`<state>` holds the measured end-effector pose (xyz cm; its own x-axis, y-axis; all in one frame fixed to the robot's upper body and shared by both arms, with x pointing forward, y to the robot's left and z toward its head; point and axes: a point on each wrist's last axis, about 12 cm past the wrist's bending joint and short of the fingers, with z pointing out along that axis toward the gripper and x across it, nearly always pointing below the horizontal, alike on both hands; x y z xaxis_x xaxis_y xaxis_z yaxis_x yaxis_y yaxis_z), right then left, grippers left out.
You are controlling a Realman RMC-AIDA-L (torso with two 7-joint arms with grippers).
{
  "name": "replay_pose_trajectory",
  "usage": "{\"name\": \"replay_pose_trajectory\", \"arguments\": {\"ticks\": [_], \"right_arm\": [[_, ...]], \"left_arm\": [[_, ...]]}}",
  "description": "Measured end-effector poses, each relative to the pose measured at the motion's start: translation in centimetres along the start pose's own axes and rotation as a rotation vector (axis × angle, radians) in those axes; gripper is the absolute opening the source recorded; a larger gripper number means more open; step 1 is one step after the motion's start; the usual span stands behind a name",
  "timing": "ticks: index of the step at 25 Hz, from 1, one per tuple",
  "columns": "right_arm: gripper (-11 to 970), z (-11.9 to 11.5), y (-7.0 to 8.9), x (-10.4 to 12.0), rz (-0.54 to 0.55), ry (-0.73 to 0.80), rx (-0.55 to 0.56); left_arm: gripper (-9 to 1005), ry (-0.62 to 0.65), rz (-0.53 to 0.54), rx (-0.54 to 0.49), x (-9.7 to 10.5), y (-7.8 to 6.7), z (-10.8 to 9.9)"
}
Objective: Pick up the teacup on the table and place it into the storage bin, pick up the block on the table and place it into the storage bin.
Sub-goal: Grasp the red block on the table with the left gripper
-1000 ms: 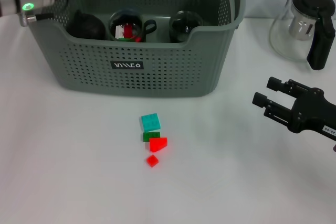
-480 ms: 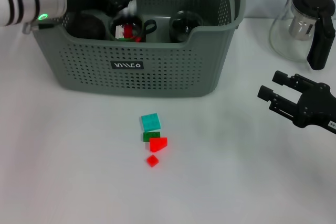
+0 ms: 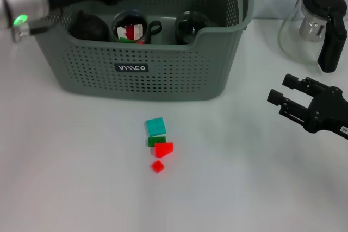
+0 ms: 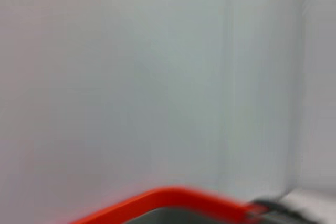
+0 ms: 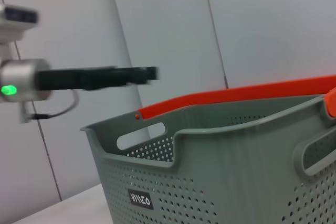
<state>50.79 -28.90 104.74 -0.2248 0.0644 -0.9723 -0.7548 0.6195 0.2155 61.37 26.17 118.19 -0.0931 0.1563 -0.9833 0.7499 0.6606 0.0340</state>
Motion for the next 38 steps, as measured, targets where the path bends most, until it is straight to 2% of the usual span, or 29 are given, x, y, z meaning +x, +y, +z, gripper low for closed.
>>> {"name": "replay_pose_trajectory", "arguments": {"ticks": [1,5,8,10,14,18,23,26,31,38], "right_arm": [[644,0.0,0.0,0.0,0.000,0.000,0.000],[644,0.1,0.0,-0.1,0.003,-0.001,-0.002],[645,0.2,0.0,-0.1,0.004,-0.002,-0.005],[645,0.2,0.0,-0.1,0.006,-0.001,-0.004],[645,0.2,-0.1,0.0,0.009,0.004,0.000],[646,0.1,-0.1,0.1,0.011,0.009,0.002],[646,-0.2,0.0,0.3,0.027,0.014,0.007],[646,-0.2,0.1,0.5,0.034,0.014,0.008],[645,-0.3,0.2,0.6,0.038,0.014,0.010],[645,-0.4,0.1,0.7,0.039,0.016,0.018]], "left_arm": [[693,-0.023,-0.027,0.036,0.3,-0.3,-0.8],[697,-0.048,-0.097,0.180,3.2,-1.8,-3.9],[701,-0.086,-0.032,0.259,5.8,-3.8,-6.2],[703,-0.104,-0.007,0.270,7.5,-5.0,-7.5],[703,-0.047,0.035,0.278,10.2,-7.0,-8.7],[701,0.034,0.063,0.348,12.6,-8.6,-8.5],[695,0.114,0.051,0.403,13.9,-9.0,-7.6],[685,0.165,0.058,0.404,14.8,-9.4,-6.7],[673,0.169,0.151,0.422,16.1,-10.5,-5.8],[648,0.229,0.164,0.385,17.3,-10.6,-4.1]]}}
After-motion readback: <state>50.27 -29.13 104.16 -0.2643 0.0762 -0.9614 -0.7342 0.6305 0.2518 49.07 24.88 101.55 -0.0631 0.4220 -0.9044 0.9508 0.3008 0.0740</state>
